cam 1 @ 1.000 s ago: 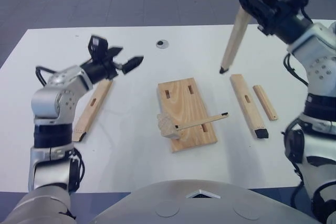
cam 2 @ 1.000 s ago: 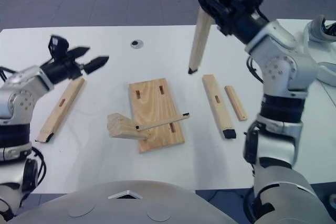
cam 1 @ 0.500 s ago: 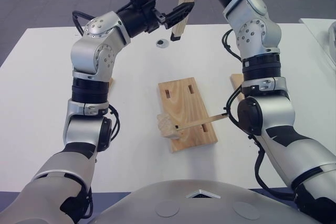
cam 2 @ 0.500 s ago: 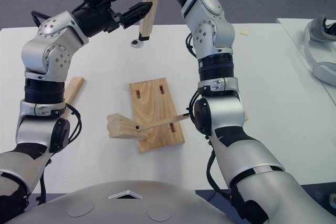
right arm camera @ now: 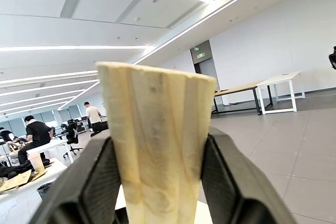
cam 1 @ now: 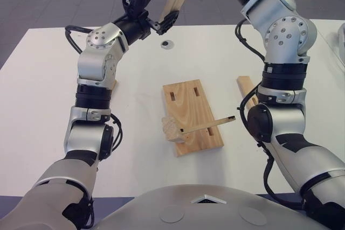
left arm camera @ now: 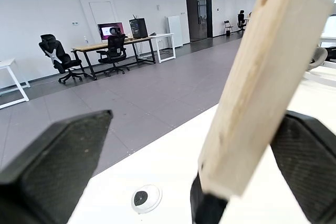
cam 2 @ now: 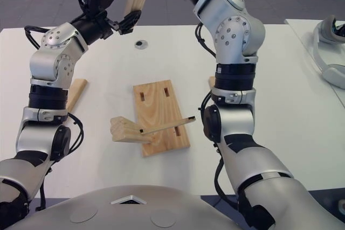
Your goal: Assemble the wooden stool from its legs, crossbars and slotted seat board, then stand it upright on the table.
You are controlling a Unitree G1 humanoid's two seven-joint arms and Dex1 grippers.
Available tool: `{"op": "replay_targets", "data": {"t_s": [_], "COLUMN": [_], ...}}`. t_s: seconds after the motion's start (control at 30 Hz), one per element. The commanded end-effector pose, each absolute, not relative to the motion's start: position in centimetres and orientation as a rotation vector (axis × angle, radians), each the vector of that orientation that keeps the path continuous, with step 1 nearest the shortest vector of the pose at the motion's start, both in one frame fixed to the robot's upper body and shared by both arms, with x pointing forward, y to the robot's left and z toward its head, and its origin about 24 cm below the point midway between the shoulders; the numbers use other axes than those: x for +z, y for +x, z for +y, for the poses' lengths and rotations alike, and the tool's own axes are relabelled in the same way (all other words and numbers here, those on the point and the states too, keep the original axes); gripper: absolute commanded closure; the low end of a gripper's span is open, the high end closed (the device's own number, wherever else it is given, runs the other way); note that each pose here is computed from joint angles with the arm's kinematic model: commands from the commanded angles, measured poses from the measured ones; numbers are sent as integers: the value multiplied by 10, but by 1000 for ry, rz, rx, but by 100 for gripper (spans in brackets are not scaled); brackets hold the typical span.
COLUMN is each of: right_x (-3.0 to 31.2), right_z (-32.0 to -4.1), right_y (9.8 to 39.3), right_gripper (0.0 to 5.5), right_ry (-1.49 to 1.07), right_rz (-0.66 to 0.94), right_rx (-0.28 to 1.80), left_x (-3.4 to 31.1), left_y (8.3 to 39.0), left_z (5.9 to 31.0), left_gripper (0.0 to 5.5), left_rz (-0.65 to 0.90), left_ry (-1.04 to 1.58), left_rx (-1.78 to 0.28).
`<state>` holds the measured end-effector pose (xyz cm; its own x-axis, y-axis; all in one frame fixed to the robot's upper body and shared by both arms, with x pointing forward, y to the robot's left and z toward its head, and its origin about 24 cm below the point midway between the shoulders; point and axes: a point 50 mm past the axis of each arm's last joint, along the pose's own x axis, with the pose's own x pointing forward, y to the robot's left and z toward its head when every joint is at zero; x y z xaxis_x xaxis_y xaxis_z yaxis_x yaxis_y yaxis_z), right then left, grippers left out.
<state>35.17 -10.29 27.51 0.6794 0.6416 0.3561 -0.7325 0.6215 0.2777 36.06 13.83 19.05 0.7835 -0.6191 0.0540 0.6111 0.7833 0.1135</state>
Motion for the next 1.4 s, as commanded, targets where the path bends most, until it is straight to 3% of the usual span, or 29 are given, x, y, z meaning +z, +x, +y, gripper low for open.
{"op": "replay_targets", "data": {"t_s": [0.03,0.27,0.37,0.47,0.57,0.8,0.93,1.4], "right_x": [274,272,249,223,217,203,193,172], "right_z": [-121,-135,-166,-196,-213,-211,-214,-203], "right_y": [349,349,344,329,312,263,246,219], "right_gripper": [343,343,343,343,343,343,343,343], "right_ry": [382,294,36,-54,-82,-32,-13,233], "right_rz": [-211,-188,-131,8,129,368,459,409], "right_rx": [766,738,686,698,815,1165,1222,1283], "left_x": [184,176,153,133,124,122,125,125], "left_y": [362,354,335,310,296,287,288,292], "left_z": [155,158,182,206,219,218,219,217], "left_gripper": [39,39,39,39,39,39,39,39], "left_rz": [-67,-40,48,135,176,189,186,194], "left_ry": [104,77,64,69,48,31,33,48], "left_rx": [-592,-600,-568,-513,-455,-446,-447,-478]}}
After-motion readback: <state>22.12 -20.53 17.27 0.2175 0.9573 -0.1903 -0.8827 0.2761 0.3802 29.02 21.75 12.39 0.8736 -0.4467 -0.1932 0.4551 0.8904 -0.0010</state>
